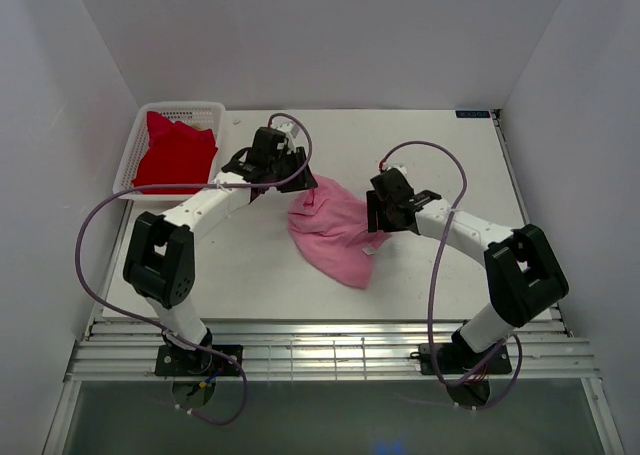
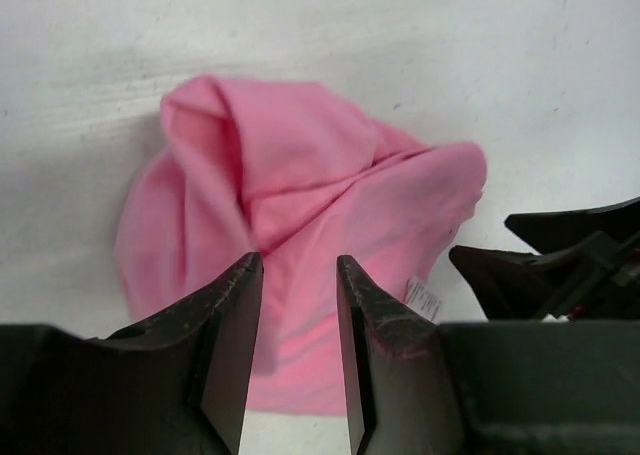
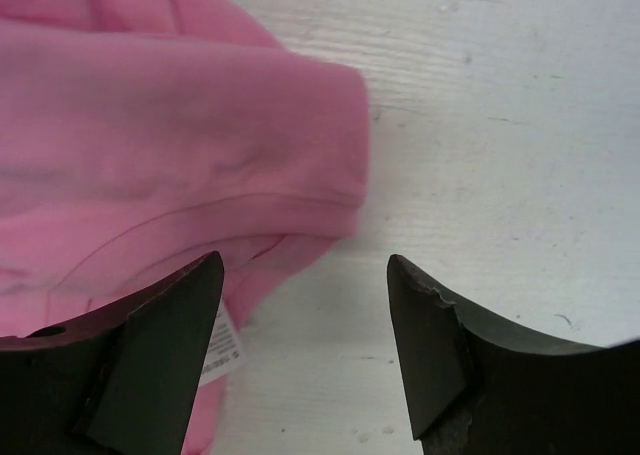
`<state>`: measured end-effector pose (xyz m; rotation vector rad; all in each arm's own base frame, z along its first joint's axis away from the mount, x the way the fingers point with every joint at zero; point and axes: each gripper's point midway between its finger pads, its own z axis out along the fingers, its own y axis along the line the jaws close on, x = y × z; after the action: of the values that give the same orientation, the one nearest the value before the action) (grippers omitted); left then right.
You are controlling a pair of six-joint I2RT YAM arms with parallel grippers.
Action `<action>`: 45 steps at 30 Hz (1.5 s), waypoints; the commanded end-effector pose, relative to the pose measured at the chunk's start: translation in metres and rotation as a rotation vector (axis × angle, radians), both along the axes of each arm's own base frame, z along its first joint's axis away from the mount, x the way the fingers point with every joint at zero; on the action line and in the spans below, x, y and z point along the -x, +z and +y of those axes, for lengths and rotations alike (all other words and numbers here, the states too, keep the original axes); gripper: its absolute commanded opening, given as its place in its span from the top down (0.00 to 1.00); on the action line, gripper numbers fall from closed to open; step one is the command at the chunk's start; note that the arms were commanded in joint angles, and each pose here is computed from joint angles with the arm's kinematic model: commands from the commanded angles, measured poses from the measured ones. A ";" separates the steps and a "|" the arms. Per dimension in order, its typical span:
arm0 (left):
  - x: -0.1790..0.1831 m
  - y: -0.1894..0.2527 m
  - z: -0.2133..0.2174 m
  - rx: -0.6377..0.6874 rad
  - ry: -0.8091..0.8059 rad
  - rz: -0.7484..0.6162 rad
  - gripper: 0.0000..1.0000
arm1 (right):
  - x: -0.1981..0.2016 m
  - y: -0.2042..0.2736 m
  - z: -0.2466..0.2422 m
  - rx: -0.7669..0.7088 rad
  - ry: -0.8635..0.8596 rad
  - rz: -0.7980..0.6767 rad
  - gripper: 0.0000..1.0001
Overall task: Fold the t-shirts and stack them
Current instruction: Move the tshirt to the center of the board, then flatten out the tshirt
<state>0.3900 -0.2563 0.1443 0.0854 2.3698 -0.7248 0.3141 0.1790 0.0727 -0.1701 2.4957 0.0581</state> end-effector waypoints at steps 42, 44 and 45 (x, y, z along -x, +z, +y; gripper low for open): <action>-0.153 0.132 0.041 -0.237 0.398 -0.315 1.00 | -0.168 0.202 -0.065 -0.175 -0.016 -0.372 0.91; -0.154 0.153 0.052 -0.175 0.453 -0.339 1.00 | -0.176 0.249 -0.082 -0.185 -0.043 -0.462 0.90; -0.151 0.182 0.056 -0.128 0.471 -0.400 1.00 | -0.175 0.263 -0.084 -0.196 -0.037 -0.488 0.89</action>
<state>0.5435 -0.2415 0.2681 -0.0933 2.0661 -0.3010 0.4920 0.1171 0.2805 -0.0597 2.0847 0.2667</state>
